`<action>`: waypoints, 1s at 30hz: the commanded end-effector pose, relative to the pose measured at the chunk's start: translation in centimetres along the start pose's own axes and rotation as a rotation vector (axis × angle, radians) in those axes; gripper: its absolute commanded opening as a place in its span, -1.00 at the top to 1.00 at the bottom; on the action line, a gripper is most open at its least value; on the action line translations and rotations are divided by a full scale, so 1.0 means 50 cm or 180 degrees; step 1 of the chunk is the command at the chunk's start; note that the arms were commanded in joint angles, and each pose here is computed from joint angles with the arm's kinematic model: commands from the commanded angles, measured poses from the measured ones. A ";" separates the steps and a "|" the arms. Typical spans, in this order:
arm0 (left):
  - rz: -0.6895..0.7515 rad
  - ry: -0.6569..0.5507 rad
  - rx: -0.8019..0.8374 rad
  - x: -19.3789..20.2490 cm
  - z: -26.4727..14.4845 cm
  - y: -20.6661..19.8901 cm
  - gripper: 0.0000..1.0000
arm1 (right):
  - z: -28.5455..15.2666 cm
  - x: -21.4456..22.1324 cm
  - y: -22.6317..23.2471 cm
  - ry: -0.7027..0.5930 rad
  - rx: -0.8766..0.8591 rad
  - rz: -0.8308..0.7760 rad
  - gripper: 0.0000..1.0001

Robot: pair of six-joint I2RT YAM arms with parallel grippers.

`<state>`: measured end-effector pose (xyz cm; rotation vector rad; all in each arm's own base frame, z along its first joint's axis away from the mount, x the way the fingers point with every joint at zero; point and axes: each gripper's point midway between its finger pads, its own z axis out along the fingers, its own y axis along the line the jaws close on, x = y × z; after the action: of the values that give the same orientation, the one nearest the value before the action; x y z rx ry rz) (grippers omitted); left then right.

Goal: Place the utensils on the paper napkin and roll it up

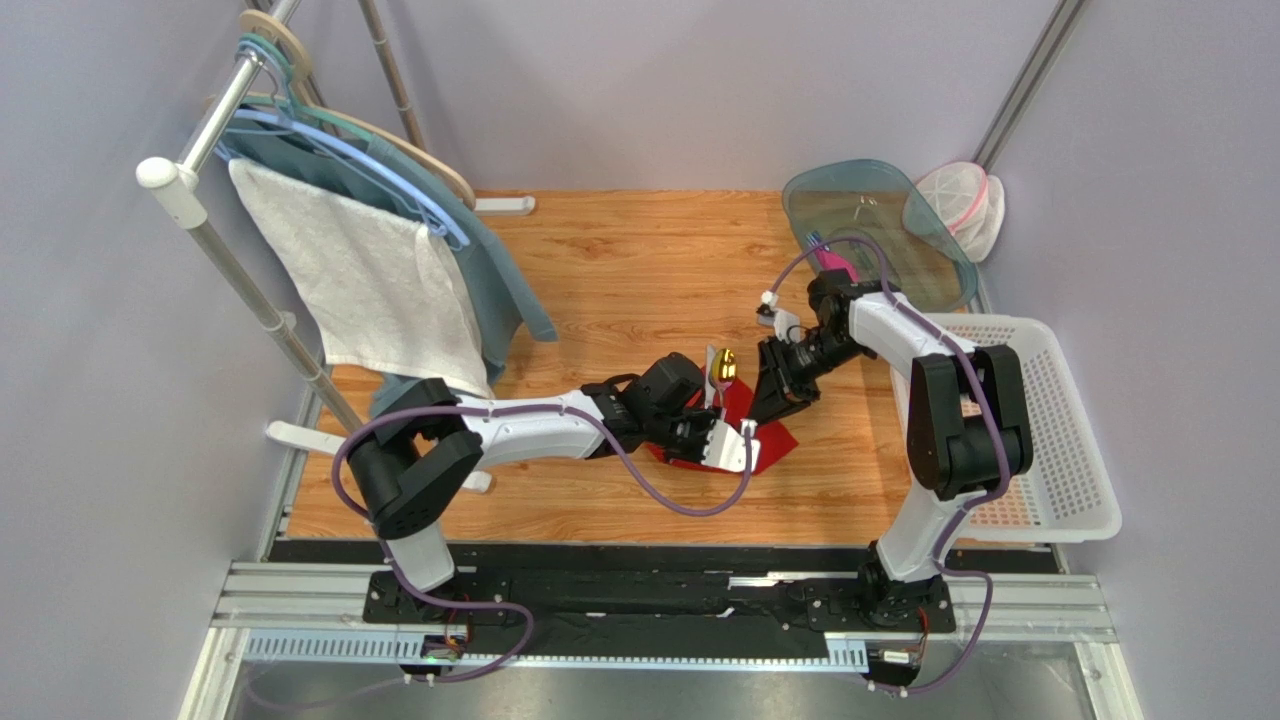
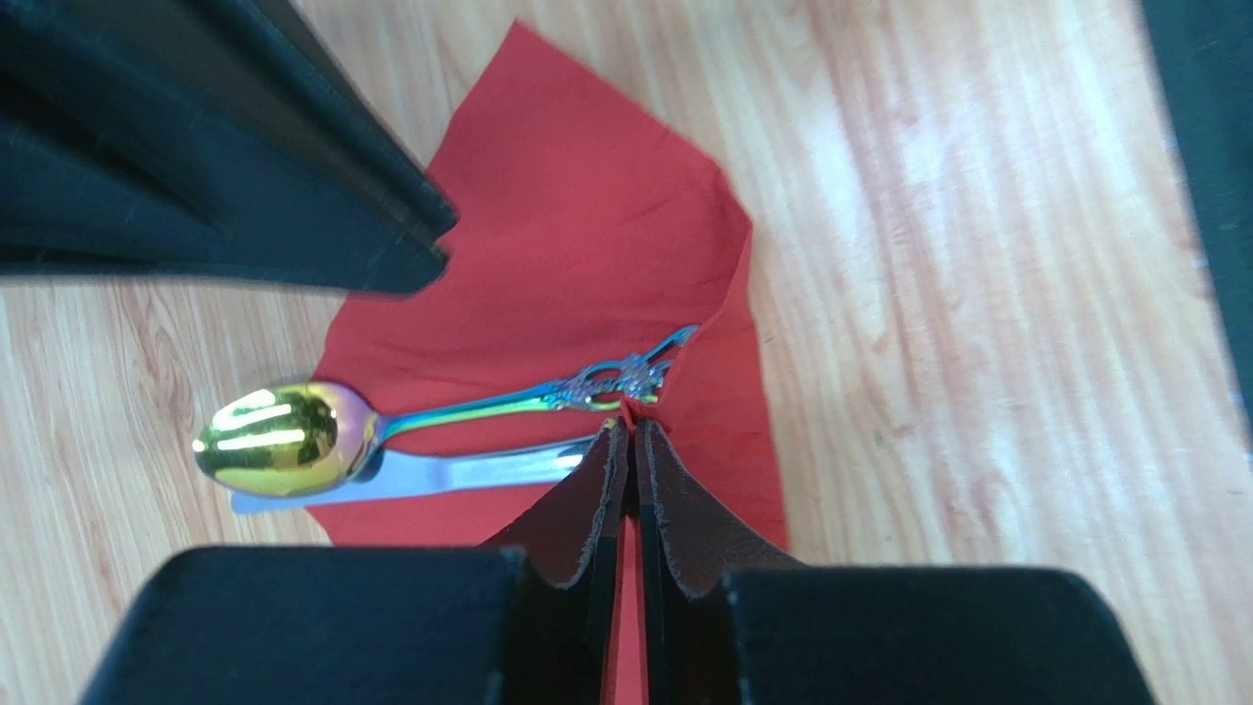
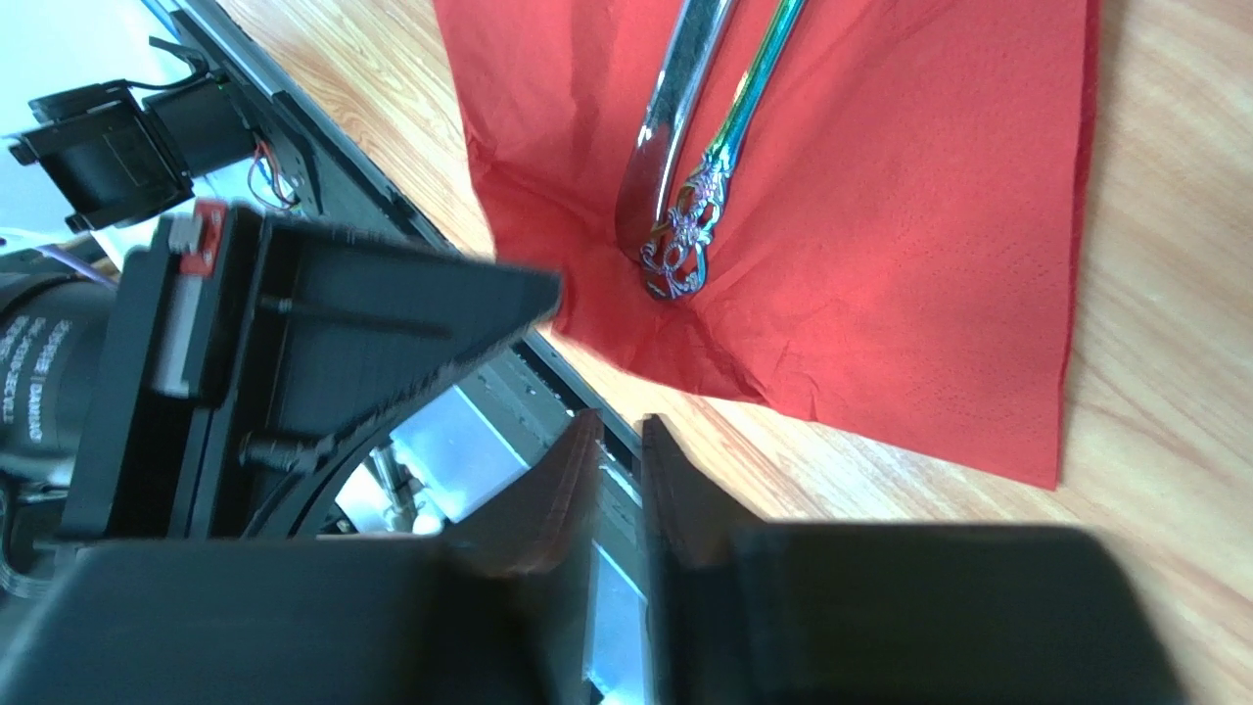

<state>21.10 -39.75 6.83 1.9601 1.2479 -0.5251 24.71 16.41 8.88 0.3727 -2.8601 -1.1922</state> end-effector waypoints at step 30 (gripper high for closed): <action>-0.0249 0.0204 -0.0491 0.028 0.036 0.103 0.24 | 0.059 0.021 -0.038 0.0107 0.0030 0.0274 0.34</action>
<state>25.23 -40.77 4.91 1.8785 1.3568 -0.3998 23.30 16.71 5.64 0.2342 -2.7872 -1.1550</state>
